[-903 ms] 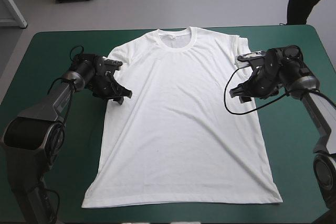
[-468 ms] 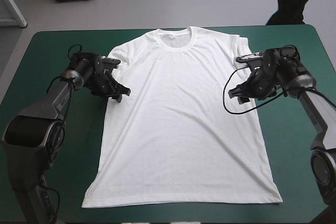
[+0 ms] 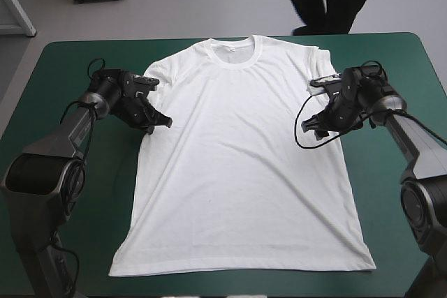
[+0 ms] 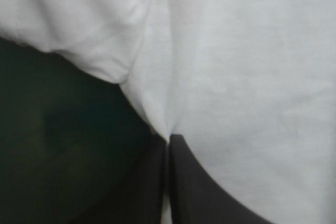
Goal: Fold the cloth
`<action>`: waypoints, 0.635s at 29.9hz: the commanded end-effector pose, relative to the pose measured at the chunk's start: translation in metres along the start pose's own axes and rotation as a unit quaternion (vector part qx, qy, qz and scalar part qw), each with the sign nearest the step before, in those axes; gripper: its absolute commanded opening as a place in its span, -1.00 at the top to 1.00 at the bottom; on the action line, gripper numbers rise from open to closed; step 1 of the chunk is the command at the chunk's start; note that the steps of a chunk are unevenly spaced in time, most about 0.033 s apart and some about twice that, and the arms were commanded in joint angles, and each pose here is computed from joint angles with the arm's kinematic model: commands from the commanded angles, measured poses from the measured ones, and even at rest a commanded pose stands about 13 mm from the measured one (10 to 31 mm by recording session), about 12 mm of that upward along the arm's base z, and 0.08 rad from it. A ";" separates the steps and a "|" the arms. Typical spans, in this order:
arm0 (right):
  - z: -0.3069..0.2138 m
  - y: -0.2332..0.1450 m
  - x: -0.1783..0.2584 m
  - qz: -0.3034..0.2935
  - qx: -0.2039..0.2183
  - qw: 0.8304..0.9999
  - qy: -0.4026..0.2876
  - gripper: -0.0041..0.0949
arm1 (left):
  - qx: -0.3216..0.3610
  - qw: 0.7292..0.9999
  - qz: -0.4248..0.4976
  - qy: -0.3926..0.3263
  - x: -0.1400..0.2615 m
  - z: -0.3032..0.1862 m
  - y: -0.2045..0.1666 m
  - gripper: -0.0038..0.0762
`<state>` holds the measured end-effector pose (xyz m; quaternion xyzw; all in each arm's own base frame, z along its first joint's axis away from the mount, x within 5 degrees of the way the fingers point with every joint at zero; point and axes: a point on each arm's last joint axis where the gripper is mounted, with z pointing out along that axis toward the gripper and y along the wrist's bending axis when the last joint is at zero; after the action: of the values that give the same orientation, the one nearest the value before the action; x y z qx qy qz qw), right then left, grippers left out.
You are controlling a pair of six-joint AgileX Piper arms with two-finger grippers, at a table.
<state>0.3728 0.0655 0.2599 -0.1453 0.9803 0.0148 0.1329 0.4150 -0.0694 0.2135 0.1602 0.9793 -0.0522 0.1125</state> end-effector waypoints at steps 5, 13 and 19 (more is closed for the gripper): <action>-0.015 -0.009 -0.044 0.005 0.005 0.997 -0.071 -0.26 | 0.035 0.999 -0.006 -0.002 0.000 -0.005 -0.011 0.96; 0.002 -0.048 -0.057 0.066 -0.031 0.995 -0.071 -0.26 | 0.039 0.999 0.003 0.002 0.000 -0.005 -0.013 0.96; 0.000 -0.072 -0.049 0.092 -0.049 0.992 -0.068 -0.26 | 0.038 0.999 0.005 0.000 0.000 -0.005 -0.013 0.96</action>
<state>0.4433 0.0182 0.2372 -0.0596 0.9854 0.0715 0.1424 0.4148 -0.0701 0.2131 0.1731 0.9768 -0.0603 0.1107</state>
